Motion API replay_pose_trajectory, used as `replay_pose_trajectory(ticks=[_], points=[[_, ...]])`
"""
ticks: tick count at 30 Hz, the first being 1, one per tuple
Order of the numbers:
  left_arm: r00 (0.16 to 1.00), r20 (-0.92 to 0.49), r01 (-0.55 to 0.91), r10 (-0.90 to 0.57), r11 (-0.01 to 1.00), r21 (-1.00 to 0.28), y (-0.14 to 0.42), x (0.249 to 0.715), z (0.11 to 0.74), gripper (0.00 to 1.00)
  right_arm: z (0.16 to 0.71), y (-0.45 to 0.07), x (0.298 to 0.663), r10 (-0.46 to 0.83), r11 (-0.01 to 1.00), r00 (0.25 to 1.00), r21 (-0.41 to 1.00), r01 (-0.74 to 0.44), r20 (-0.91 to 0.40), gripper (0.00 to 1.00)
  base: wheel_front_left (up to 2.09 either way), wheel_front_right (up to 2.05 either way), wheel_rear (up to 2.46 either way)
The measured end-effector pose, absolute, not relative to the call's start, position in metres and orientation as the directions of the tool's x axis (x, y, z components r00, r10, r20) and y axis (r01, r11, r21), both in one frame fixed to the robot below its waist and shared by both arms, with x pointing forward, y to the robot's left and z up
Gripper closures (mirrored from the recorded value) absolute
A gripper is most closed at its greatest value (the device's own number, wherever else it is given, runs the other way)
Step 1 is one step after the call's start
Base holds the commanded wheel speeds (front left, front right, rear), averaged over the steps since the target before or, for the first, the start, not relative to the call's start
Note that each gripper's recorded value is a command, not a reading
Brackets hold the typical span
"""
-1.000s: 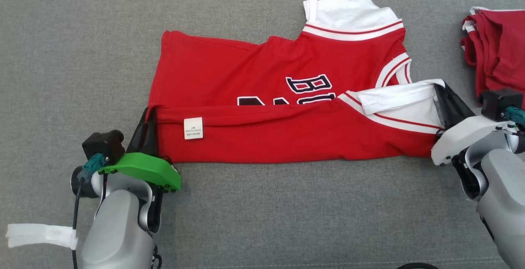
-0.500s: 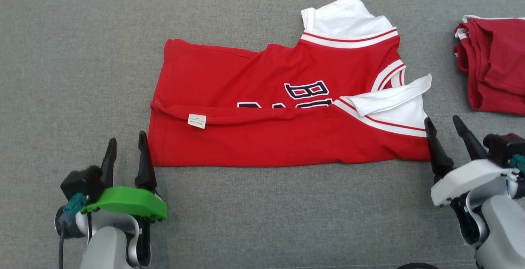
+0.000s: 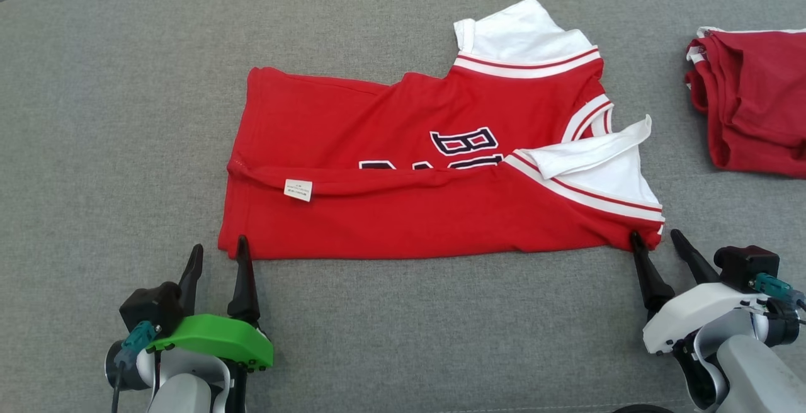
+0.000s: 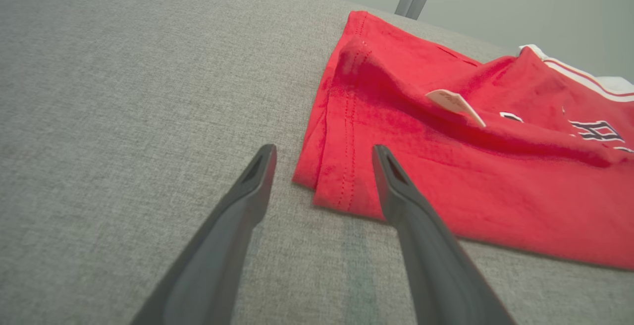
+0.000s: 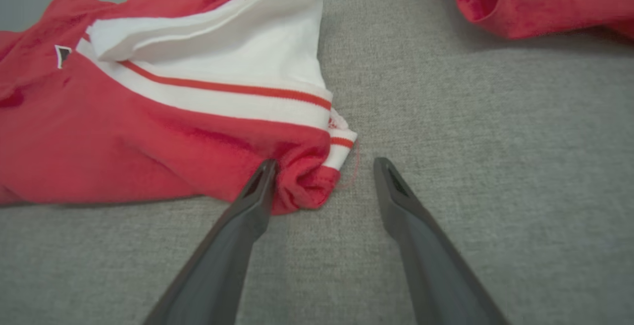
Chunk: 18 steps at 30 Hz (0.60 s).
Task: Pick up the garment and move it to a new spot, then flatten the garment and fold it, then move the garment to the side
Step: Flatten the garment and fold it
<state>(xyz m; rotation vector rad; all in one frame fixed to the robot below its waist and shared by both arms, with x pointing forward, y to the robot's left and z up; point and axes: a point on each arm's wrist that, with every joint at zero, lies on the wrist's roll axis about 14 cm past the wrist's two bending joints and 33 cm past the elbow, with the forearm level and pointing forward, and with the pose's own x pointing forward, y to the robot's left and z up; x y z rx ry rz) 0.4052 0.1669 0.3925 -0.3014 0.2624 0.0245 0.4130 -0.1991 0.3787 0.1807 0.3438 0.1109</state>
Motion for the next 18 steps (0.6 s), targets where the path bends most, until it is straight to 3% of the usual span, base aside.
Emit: replay_pose_trajectory(ticks=[4, 7, 8, 18], points=[[0.966, -0.258, -0.067, -0.011, 0.955, -0.290, 0.168, 0.406, 0.393, 0.00, 0.370, -0.193, 0.415, 0.146, 0.974, 0.926, 0.213, -0.074, -0.349, 0.00, 0.00, 0.00, 0.00], [0.966, -0.257, -0.070, -0.007, 0.955, -0.289, 0.170, 0.405, 0.393, 0.00, 0.367, -0.188, 0.416, 0.157, 0.972, 0.921, 0.221, -0.080, -0.357, 0.87, 0.00, 0.00, 0.00], [0.966, -0.257, -0.072, -0.005, 0.955, -0.289, 0.170, 0.405, 0.393, 0.00, 0.367, -0.187, 0.416, 0.161, 0.971, 0.920, 0.224, -0.083, -0.358, 1.00, 0.00, 0.00, 0.00], [0.962, -0.272, -0.066, -0.017, 0.954, -0.293, 0.167, 0.408, 0.388, 0.00, 0.378, -0.199, 0.424, 0.144, 0.972, 0.934, 0.222, -0.072, -0.328, 1.00, 0.00, 0.00, 0.00]])
